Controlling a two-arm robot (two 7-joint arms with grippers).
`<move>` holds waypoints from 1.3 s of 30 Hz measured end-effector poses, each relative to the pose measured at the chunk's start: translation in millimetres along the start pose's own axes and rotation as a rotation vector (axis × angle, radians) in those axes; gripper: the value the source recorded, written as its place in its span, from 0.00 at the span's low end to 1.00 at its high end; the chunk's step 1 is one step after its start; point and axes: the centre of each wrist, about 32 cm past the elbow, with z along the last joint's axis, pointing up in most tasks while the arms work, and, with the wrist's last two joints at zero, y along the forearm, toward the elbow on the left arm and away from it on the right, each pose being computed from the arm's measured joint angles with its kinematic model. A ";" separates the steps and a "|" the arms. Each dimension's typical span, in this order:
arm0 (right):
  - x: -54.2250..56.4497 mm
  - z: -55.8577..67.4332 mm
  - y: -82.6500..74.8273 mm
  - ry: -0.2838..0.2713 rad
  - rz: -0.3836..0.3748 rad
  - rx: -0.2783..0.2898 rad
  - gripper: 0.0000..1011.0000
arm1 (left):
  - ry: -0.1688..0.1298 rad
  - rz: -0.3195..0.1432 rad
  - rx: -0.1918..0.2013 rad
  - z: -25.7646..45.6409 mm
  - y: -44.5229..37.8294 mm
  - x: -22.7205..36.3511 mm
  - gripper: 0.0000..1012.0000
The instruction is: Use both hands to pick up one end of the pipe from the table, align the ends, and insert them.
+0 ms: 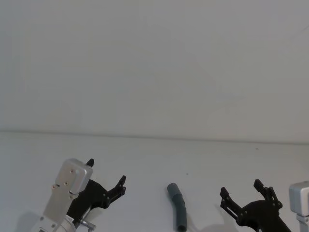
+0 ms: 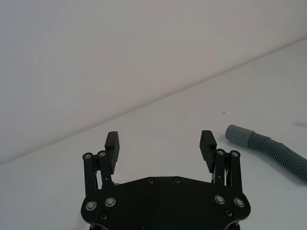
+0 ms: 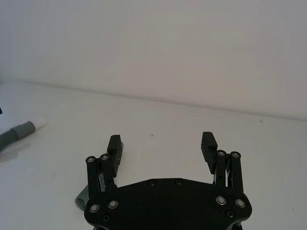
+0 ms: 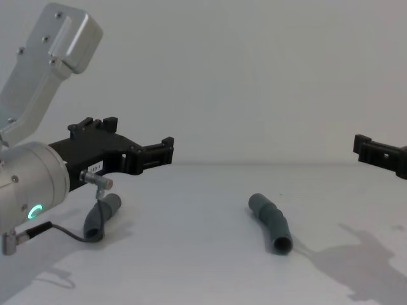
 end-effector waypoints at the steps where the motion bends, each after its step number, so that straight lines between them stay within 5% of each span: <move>1: 0.0 0.0 0.0 0.000 0.000 0.000 0.99 | 0.000 0.000 0.000 0.0 0.0 0.0 0.99; 39: 0.0 0.0 0.0 0.000 0.000 0.000 0.99 | 0.000 0.000 0.000 0.0 0.0 0.0 0.99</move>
